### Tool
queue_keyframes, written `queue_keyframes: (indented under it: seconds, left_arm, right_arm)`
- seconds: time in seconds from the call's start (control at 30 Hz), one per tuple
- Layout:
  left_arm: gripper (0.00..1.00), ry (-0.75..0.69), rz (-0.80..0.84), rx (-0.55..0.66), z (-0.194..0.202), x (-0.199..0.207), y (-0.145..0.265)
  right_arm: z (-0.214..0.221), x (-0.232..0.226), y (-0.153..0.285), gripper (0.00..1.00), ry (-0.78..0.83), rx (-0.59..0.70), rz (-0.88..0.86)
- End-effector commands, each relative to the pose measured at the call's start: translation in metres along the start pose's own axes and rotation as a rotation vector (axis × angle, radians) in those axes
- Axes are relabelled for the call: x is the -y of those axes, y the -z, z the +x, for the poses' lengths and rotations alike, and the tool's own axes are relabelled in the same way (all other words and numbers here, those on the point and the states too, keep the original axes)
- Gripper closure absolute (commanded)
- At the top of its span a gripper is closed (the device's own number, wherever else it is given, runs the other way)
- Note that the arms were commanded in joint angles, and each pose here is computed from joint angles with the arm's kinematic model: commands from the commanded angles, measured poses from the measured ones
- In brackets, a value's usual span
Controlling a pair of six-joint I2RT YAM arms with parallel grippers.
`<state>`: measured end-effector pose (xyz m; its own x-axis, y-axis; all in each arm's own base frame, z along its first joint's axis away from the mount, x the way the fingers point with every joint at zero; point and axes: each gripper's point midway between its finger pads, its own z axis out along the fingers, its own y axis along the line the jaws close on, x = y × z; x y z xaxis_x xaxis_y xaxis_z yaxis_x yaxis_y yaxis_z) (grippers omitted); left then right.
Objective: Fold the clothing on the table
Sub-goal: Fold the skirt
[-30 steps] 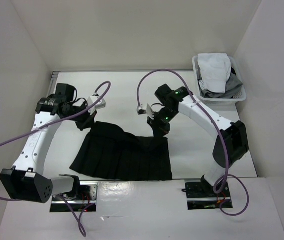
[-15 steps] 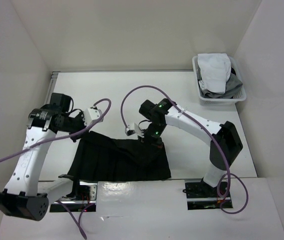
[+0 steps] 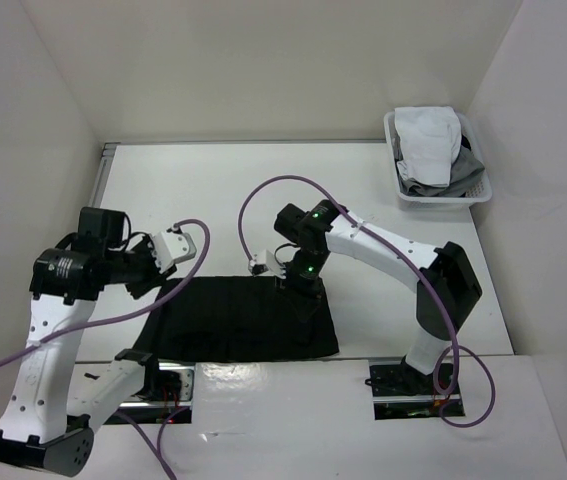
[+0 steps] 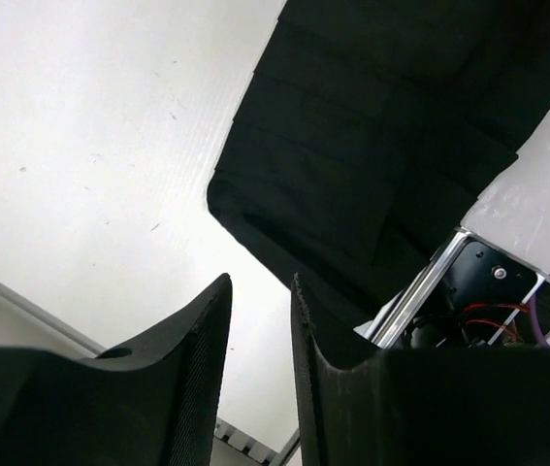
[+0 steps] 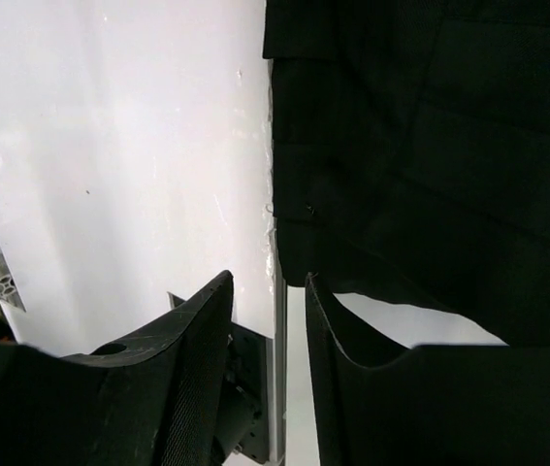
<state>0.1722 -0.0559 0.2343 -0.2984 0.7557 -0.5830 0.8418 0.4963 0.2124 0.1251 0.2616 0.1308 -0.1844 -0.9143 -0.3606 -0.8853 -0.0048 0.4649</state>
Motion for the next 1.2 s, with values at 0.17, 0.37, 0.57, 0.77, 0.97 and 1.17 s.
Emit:
queue_keyframes:
  seconds: [0.17,0.37,0.57,0.77,0.97,1.17]
  left_arm:
    - [0.67,0.104,-0.151,0.004,0.000,-0.016,0.012]
    - [0.19,0.368,-0.361,0.016,-0.001,-0.063,0.005]
    - [0.00,0.627,-0.428,-0.036,0.009,-0.093,-0.001]
    - [0.00,0.849,-0.547,0.029,0.021,-0.125,0.004]
    - [0.00,1.048,-0.595,0.035,0.059,-0.136,-0.003]
    - [0.00,1.161,-0.589,0.011,0.101,-0.146,-0.007]
  right_arm:
    - [0.005,-0.002,0.001,0.49,-0.036,-0.038,0.005]
    - [-0.039,0.035,0.005,0.28,-0.115,0.047,0.134]
    - [-0.095,0.080,0.001,0.23,-0.181,0.155,0.293]
    - [-0.122,0.077,-0.045,0.20,-0.187,0.122,0.414]
    - [-0.118,0.074,-0.091,0.15,-0.240,0.058,0.469]
    - [-0.104,0.087,-0.104,0.08,-0.312,0.078,0.520]
